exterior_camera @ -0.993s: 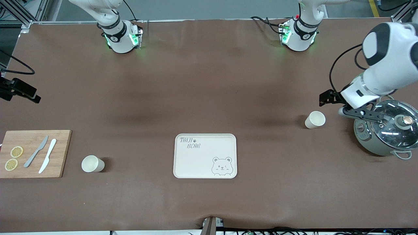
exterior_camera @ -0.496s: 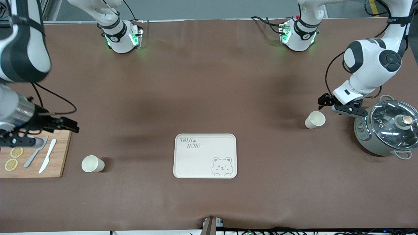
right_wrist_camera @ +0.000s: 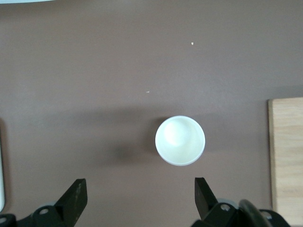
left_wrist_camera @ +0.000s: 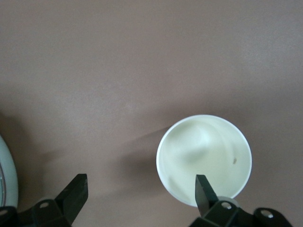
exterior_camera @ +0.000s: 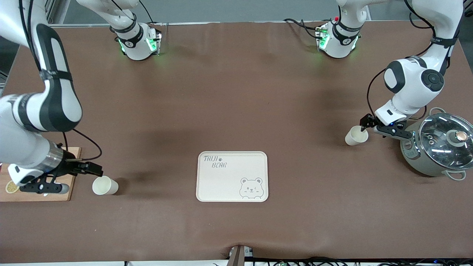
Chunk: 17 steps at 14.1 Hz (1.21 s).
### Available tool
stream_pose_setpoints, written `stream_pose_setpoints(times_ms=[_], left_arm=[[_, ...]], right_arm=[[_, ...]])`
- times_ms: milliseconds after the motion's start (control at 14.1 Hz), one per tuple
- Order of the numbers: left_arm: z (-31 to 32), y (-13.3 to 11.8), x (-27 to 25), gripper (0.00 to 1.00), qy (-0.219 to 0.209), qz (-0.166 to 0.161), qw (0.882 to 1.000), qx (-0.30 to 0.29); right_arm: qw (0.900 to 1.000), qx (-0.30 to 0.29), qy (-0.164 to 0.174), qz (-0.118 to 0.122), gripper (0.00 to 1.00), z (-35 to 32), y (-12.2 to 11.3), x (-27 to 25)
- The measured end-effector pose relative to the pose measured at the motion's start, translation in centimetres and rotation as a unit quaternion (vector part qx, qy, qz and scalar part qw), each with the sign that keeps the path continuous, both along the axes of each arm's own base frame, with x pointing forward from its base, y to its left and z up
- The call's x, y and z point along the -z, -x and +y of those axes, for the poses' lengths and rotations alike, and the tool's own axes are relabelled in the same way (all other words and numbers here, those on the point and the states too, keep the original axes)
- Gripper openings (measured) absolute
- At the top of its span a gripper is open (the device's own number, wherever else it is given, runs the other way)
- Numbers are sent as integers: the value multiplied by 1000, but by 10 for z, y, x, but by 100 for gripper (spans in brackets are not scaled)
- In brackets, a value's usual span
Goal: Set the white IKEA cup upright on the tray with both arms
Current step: 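Lower both grippers around the white cups and close them on the rims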
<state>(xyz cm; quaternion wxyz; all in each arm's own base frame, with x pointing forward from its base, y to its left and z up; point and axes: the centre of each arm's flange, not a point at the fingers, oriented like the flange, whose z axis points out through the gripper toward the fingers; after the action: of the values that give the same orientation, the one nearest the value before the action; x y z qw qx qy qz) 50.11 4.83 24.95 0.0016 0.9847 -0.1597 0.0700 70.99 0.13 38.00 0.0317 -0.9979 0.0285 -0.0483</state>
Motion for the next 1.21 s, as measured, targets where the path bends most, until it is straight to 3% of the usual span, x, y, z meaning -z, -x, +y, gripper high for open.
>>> stream_pose_setpoints(times_ms=[355, 567, 922, 1064, 1206], left_arm=[[-3, -9, 12, 100, 1, -3, 1000, 3], [-6, -18, 24, 100, 3, -3, 1000, 5], [-8, -21, 26, 48, 5, -12, 1000, -4], [-10, -22, 25, 30, 6, -13, 1000, -7], [-16, -28, 19, 10, 10, -21, 1000, -19]], right_arm=[[1000, -8, 2, -18, 100, -7, -16, 67], [1000, -8, 1, -15, 100, -8, -18, 104], [1000, -10, -1, 8, 100, -7, -15, 146], [1000, -11, -2, 12, 84, -6, -14, 151], [1000, -12, -2, 14, 60, -5, -14, 153]])
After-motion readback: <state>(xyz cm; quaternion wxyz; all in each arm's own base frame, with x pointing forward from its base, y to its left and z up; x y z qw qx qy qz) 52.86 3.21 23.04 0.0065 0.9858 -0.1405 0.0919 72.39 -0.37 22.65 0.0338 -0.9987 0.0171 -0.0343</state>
